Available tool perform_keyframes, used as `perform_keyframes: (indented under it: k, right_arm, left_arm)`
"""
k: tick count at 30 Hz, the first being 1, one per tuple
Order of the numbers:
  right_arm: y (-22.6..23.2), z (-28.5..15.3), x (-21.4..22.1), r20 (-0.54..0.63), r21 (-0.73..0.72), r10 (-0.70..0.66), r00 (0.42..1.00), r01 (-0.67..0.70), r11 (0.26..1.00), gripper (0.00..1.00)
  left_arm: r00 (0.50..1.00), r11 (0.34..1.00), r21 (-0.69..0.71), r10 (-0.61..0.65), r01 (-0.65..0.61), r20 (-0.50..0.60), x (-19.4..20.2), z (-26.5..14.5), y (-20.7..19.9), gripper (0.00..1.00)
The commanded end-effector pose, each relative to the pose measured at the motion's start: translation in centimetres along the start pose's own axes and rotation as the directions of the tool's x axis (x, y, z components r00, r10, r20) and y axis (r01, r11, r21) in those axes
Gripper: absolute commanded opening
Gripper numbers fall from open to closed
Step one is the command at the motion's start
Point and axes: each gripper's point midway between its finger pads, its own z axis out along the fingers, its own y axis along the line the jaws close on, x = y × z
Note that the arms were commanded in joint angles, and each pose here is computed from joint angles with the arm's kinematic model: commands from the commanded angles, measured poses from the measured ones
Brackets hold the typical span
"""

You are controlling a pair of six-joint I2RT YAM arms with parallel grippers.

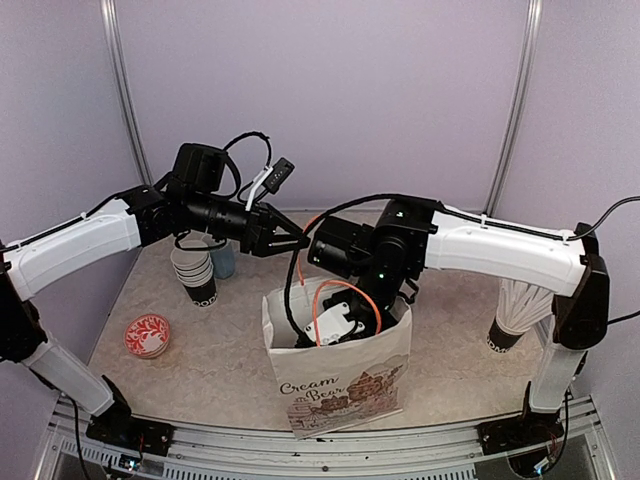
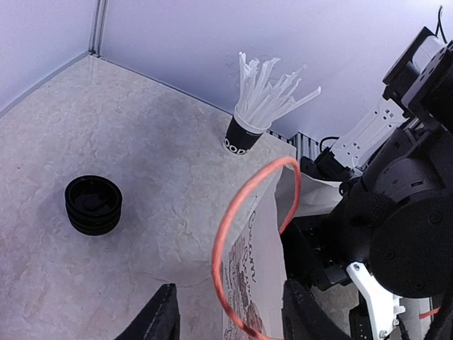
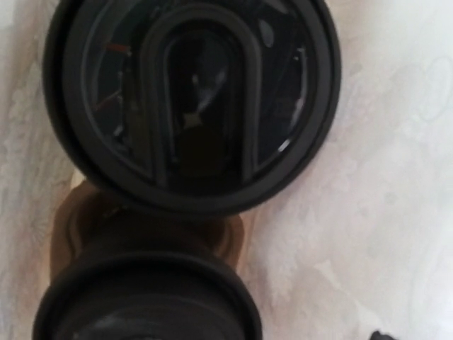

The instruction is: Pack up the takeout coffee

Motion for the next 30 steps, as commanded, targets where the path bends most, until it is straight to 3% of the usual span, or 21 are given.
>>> perform_keyframes:
  k: [1,15,20,21,23,25,30]
  right_arm:
    - [-0.3,-1.3,-0.5,-0.003,0.02,0.005,1.0,-0.005,1.0,0.87]
    - [-1.5,-2.8,-0.1,-0.024,0.106,0.004,1.0,-0.002,0.994,0.87]
    - [-2.2,-4.1,-0.4,-0.014,0.146,-0.007,1.0,0.009,0.989,0.88]
    - [-2.2,-4.1,-0.4,-0.013,0.147,-0.007,1.0,0.009,0.989,0.88]
    - [-2.0,-4.0,-0.3,-0.016,0.142,-0.002,1.0,0.004,0.99,0.88]
    - [-1.9,-3.7,-0.2,-0.021,0.135,0.002,1.0,0.001,0.991,0.87]
    - [-1.8,-3.4,-0.2,-0.025,0.128,0.001,1.0,0.002,0.992,0.88]
  left_arm:
    - [1.0,0.999,0.031,0.01,-0.011,0.017,-0.9,0.3,-0.3,0.45]
    - [0.999,0.998,0.058,0.019,-0.021,0.036,-2.1,1.2,-0.6,0.05]
    - [0.998,0.999,0.023,0.023,-0.024,0.053,-2.7,0.6,0.0,0.01]
    - [0.999,1.0,0.003,0.012,-0.012,0.05,-2.6,0.5,0.5,0.06]
    - [0.999,0.998,-0.05,-0.023,0.026,0.045,-2.6,0.3,2.0,0.38]
    - [0.997,0.993,-0.099,-0.068,0.071,0.035,-2.1,0.4,3.5,0.57]
    - [0.993,0.992,-0.053,-0.116,0.115,-0.02,-0.5,2.4,4.0,0.62]
